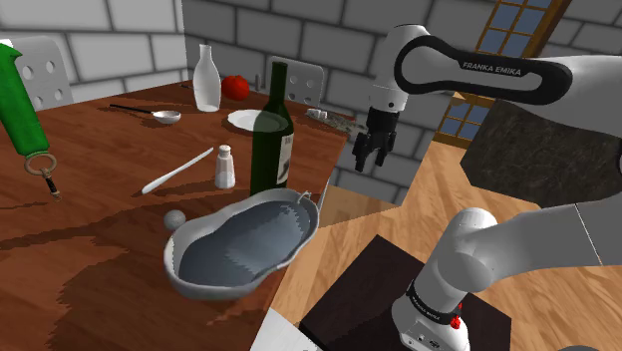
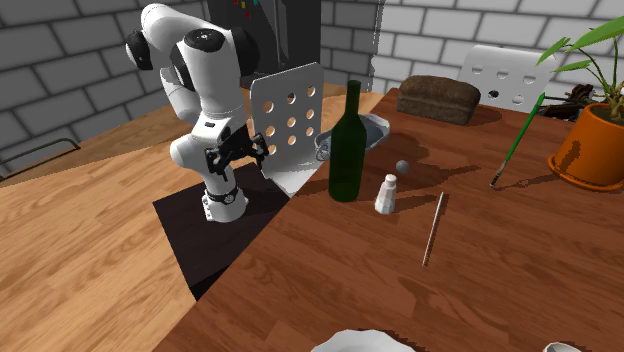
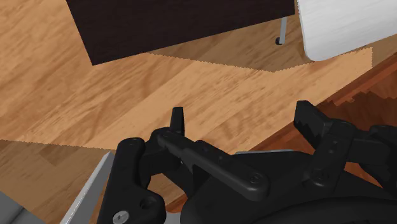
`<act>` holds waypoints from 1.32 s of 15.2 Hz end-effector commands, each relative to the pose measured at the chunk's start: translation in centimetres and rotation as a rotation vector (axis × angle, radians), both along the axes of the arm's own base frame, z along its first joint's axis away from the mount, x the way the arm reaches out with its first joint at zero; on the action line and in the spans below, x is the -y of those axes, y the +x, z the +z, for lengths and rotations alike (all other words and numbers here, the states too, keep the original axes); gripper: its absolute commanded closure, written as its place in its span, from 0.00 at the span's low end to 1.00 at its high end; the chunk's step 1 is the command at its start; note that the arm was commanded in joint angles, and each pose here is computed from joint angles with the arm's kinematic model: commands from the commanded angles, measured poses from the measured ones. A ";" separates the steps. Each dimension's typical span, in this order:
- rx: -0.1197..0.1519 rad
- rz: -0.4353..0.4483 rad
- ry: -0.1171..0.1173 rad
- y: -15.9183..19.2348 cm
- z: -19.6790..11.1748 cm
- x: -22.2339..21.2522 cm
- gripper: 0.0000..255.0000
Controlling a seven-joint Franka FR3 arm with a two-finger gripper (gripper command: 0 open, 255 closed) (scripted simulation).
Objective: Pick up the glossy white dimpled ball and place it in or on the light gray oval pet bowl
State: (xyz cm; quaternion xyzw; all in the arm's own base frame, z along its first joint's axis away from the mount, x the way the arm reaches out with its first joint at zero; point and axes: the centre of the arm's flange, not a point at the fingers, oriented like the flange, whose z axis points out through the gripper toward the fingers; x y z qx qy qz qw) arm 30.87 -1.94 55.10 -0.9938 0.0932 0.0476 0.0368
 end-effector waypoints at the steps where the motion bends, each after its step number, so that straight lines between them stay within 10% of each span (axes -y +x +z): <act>1: 0.000 0.000 0.000 0.0 0.0 0.0 0.00; 20: 0.006 -0.085 0.015 8.8 -1.6 -23.0 0.00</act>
